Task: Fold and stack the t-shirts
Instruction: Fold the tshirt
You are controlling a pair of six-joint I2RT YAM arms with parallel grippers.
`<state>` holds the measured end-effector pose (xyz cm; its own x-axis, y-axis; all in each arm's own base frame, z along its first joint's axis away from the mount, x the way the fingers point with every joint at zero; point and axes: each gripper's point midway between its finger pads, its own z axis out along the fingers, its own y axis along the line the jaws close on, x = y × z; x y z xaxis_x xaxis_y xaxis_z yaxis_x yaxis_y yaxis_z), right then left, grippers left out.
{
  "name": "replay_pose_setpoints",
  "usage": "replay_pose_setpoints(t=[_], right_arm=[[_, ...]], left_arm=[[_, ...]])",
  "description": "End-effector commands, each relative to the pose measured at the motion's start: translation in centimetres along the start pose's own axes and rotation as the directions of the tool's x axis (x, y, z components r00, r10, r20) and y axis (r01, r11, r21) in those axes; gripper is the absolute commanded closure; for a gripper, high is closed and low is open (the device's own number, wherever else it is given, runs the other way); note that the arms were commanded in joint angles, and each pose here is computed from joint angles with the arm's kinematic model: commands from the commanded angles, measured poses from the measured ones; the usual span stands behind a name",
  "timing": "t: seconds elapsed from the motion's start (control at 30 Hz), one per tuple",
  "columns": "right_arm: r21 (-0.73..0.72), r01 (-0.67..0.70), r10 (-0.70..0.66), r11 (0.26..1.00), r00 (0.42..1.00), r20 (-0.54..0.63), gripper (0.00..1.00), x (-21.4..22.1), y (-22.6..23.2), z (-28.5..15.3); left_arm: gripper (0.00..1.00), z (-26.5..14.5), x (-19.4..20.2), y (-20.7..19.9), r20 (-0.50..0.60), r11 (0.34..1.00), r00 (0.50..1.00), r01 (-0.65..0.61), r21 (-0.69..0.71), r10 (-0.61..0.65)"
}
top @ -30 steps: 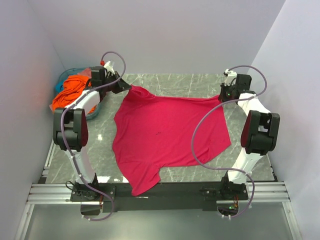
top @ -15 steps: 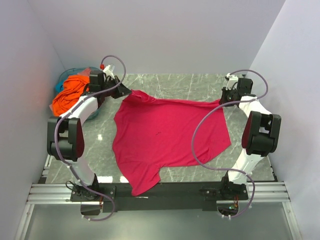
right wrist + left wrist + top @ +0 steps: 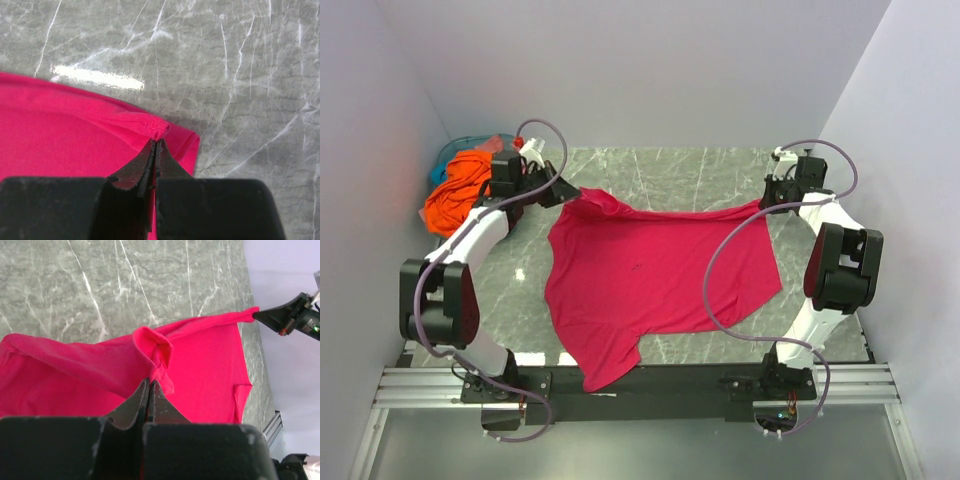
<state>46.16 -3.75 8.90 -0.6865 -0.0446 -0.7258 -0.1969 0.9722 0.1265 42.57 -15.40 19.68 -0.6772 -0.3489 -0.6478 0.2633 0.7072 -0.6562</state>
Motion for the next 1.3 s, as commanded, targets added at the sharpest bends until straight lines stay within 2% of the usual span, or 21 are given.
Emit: replay_pose_setpoints(t=[0.0, 0.3, 0.7, 1.27], right_arm=[[0.012, 0.036, -0.037, 0.999, 0.997, 0.074, 1.00, -3.0, -0.5, -1.0], [0.004, 0.052, -0.052, 0.999, 0.995, 0.081, 1.00, -3.9, -0.8, -0.6], [0.015, 0.057, -0.058, 0.998, 0.996, 0.063, 1.00, -3.7, -1.3, 0.3], [0.017, 0.060, -0.061, 0.998, 0.997, 0.039, 1.00, -2.9, -1.4, 0.5]], left_arm=[[1.00, -1.4, -0.2, -1.8, 0.023, 0.998, 0.999, -0.042, 0.046, 0.041], [1.00, -1.4, 0.3, -1.7, 0.011, 0.998, 1.000, -0.029, 0.051, 0.029], [1.00, -3.1, -0.3, -4.0, 0.046, 0.994, 0.998, -0.053, 0.099, 0.048], [0.99, -3.4, 2.2, -2.7, 0.011, 0.999, 1.000, -0.021, 0.038, 0.020]])
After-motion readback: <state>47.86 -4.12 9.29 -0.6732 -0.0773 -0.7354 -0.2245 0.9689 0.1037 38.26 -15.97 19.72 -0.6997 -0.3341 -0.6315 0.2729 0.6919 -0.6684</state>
